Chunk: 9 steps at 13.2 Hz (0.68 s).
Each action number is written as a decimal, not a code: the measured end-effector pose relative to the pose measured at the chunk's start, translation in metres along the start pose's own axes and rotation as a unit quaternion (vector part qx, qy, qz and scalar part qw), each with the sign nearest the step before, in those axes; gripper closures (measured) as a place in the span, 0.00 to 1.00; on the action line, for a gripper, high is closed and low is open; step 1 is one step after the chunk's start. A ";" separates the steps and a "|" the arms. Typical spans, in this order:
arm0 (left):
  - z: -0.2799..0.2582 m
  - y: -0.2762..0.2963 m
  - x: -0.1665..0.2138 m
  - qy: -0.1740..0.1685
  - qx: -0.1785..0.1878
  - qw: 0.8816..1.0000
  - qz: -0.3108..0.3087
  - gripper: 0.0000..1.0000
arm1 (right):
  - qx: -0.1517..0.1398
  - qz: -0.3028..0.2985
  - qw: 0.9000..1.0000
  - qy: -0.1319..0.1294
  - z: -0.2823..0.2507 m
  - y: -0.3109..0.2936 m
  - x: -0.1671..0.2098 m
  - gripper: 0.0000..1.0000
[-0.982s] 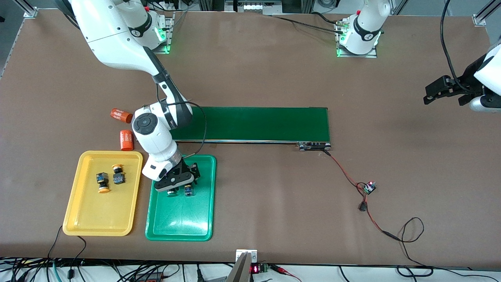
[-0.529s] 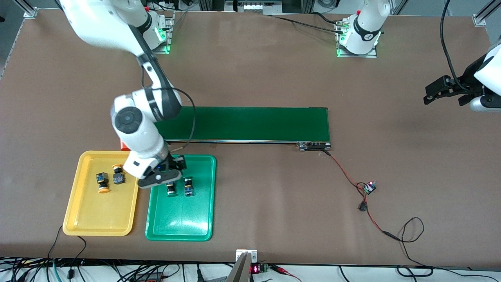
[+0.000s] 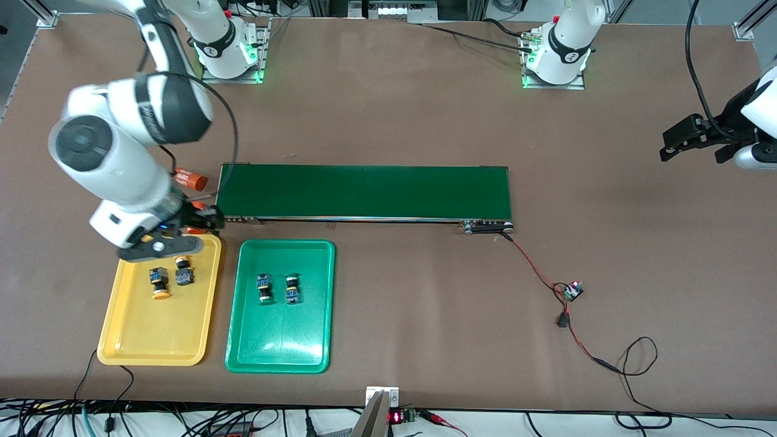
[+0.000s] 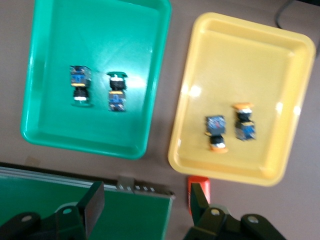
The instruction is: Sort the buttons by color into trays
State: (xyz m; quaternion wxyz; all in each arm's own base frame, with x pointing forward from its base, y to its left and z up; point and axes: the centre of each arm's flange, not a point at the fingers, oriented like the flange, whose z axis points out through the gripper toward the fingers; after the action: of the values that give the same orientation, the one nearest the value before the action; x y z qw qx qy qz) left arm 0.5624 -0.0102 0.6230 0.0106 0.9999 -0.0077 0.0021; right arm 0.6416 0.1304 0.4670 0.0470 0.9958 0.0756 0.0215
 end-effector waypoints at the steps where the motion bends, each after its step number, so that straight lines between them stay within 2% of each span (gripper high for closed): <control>1: 0.000 0.000 0.000 0.000 0.000 1.000 0.000 0.00 | -0.001 0.011 1.000 -0.002 -0.012 0.017 -0.006 0.18; 5: 0.000 0.001 0.000 0.000 0.000 1.000 0.001 0.00 | -0.002 0.064 0.998 -0.013 -0.052 0.084 -0.032 0.17; 9: -0.001 0.001 0.000 0.000 0.000 1.000 0.001 0.00 | -0.003 0.120 0.993 -0.012 -0.084 0.150 -0.061 0.13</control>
State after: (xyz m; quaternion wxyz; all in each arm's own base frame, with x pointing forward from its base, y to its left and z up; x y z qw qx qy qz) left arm 0.5624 -0.0111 0.6237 0.0106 0.9999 -0.0085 0.0024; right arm 0.5997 -0.0189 0.5634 0.0477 0.9977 -0.0448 0.0157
